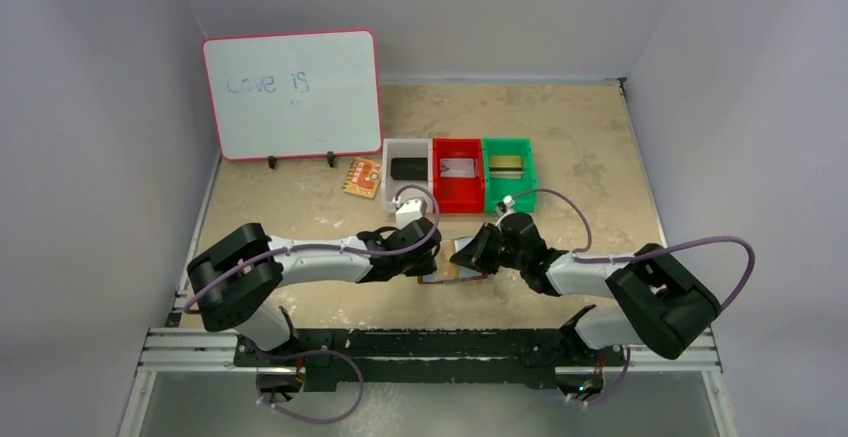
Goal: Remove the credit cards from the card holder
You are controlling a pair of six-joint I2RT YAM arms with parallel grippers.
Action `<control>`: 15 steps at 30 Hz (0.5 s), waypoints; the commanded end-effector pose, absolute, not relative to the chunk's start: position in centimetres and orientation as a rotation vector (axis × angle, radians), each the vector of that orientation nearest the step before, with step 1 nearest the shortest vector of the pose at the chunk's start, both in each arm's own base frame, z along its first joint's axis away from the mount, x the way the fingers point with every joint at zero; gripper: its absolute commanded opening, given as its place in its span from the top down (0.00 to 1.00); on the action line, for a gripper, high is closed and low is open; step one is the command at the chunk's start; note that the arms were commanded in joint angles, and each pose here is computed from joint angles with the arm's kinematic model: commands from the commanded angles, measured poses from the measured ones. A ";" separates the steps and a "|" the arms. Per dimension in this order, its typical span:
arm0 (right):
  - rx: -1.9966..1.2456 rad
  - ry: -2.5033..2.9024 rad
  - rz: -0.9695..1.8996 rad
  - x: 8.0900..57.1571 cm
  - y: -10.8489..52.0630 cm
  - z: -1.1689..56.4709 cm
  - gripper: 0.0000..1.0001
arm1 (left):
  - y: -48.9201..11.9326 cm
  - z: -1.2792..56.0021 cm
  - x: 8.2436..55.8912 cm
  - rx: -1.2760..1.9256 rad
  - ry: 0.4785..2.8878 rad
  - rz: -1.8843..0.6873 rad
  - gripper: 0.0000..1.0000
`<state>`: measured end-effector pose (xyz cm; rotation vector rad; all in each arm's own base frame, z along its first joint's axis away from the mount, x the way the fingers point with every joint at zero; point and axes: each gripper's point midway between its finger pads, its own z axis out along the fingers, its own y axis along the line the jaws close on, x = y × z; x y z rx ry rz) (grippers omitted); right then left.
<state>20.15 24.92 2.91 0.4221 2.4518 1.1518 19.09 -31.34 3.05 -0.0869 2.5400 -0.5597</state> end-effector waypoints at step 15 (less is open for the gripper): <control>0.470 2.417 1.117 20.6 24.1 3.6 0.92 | -28.4 0.4 19.4 -0.057 2.606 -0.257 0.90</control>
